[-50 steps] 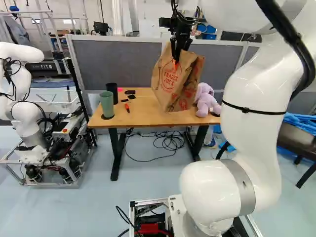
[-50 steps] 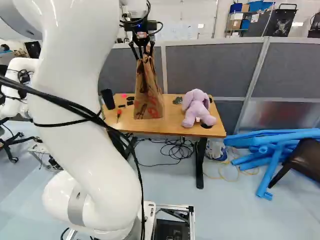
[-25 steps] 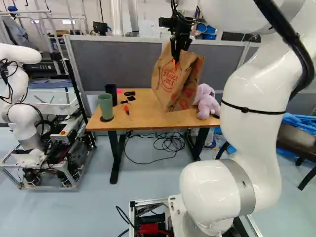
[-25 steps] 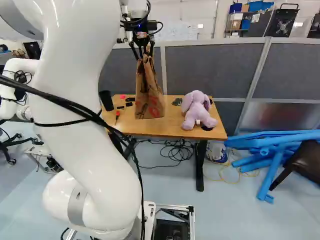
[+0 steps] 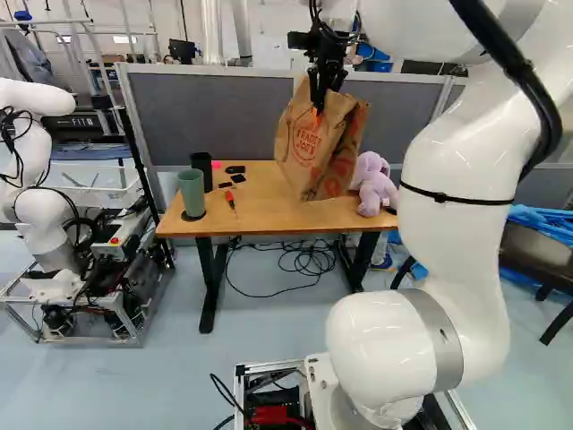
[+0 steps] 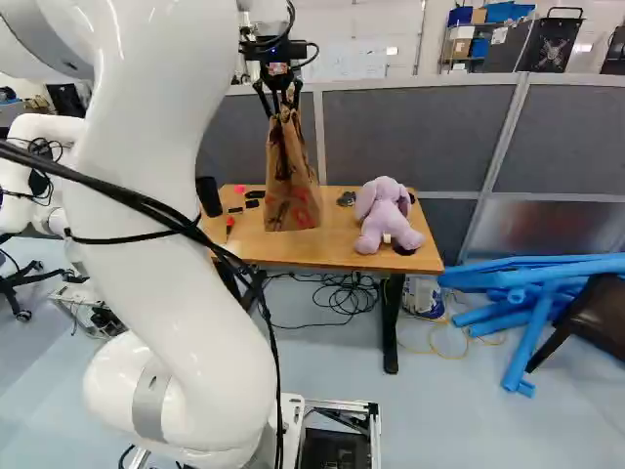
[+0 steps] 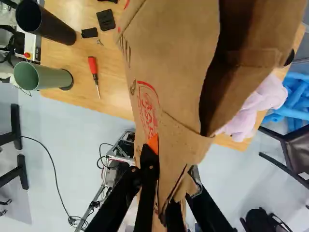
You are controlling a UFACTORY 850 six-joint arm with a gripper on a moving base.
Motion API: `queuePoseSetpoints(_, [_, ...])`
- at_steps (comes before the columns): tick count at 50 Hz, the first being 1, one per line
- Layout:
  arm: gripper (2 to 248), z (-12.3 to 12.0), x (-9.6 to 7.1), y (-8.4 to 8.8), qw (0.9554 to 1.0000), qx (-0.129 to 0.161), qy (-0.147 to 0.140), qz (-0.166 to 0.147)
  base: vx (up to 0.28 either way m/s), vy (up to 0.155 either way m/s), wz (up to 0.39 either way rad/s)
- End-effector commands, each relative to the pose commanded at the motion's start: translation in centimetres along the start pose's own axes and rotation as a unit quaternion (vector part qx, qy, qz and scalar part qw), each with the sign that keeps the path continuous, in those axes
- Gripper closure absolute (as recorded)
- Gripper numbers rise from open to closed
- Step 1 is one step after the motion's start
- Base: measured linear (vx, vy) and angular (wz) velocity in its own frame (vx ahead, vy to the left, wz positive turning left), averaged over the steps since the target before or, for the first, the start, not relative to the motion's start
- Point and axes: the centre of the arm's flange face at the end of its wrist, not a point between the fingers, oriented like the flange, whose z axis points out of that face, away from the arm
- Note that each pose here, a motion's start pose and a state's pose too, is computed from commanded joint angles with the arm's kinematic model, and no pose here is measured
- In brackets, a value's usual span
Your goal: Pick up the bag on the ground and place it on the table
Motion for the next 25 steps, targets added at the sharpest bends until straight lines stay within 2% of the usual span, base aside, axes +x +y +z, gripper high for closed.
queuePoseSetpoints(25, [229,0.2,2.0,0.5,1.0,-0.002,0.007,-0.001,0.0,0.0,0.0])
